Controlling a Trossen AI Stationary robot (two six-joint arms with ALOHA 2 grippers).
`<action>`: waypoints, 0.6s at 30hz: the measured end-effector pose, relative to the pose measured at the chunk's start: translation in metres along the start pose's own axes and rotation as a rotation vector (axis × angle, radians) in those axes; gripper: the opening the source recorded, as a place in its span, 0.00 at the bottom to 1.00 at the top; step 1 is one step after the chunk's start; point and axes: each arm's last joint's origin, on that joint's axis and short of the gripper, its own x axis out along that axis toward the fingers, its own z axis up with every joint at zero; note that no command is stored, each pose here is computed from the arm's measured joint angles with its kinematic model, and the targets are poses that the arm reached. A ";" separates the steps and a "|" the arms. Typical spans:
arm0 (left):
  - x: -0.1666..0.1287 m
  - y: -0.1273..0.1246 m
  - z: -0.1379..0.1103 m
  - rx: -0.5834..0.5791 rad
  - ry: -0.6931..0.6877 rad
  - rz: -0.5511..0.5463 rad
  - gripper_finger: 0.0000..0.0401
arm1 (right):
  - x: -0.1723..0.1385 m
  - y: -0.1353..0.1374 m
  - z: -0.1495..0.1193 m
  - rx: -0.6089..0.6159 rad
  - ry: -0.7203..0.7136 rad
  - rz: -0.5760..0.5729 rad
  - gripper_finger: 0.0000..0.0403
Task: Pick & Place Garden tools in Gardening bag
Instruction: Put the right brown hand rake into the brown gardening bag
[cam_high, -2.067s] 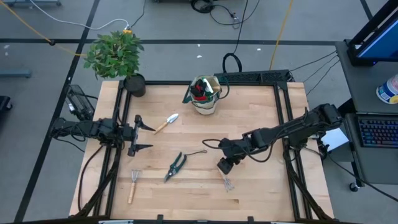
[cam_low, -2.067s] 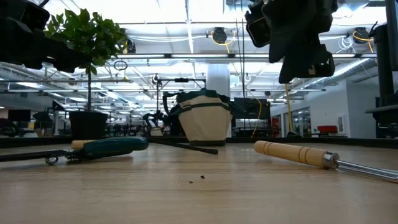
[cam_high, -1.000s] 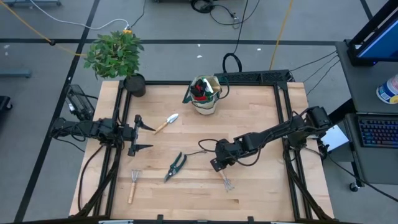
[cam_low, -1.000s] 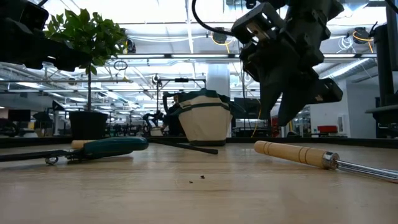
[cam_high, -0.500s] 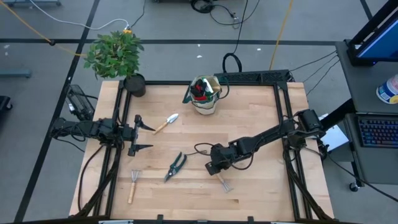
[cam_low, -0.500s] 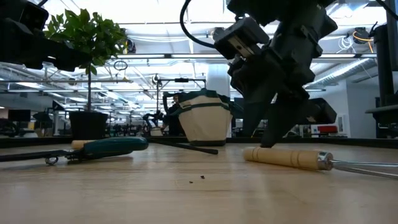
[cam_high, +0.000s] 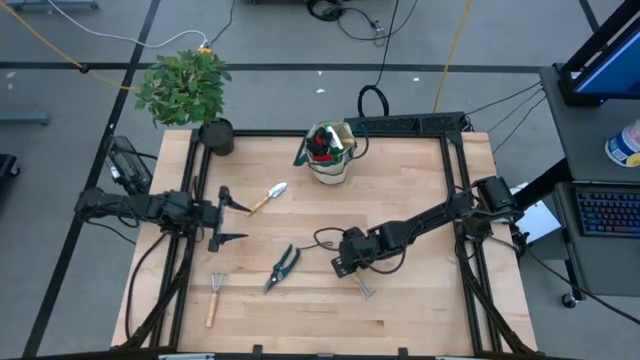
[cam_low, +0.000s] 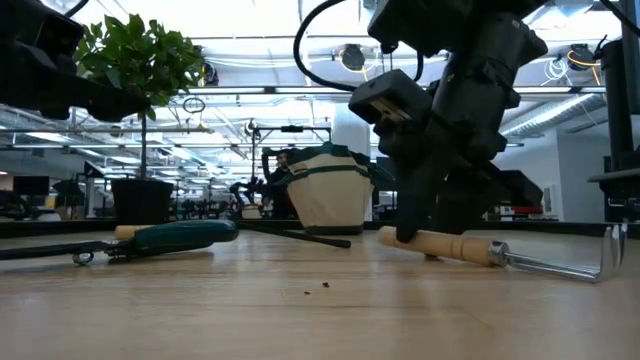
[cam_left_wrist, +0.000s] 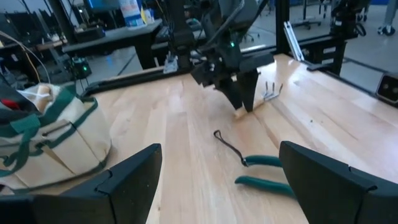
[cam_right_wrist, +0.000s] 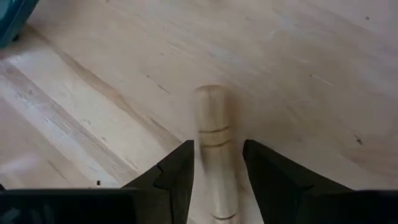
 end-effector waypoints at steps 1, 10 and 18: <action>0.001 0.000 -0.001 0.000 0.010 -0.002 0.83 | 0.000 0.000 0.000 0.000 -0.001 -0.002 0.35; 0.006 -0.001 -0.005 -0.003 0.075 -0.013 0.83 | -0.001 -0.006 -0.002 0.002 -0.033 -0.073 0.30; 0.006 -0.001 -0.005 -0.009 0.078 -0.013 0.83 | -0.001 -0.006 -0.003 0.001 -0.098 -0.089 0.17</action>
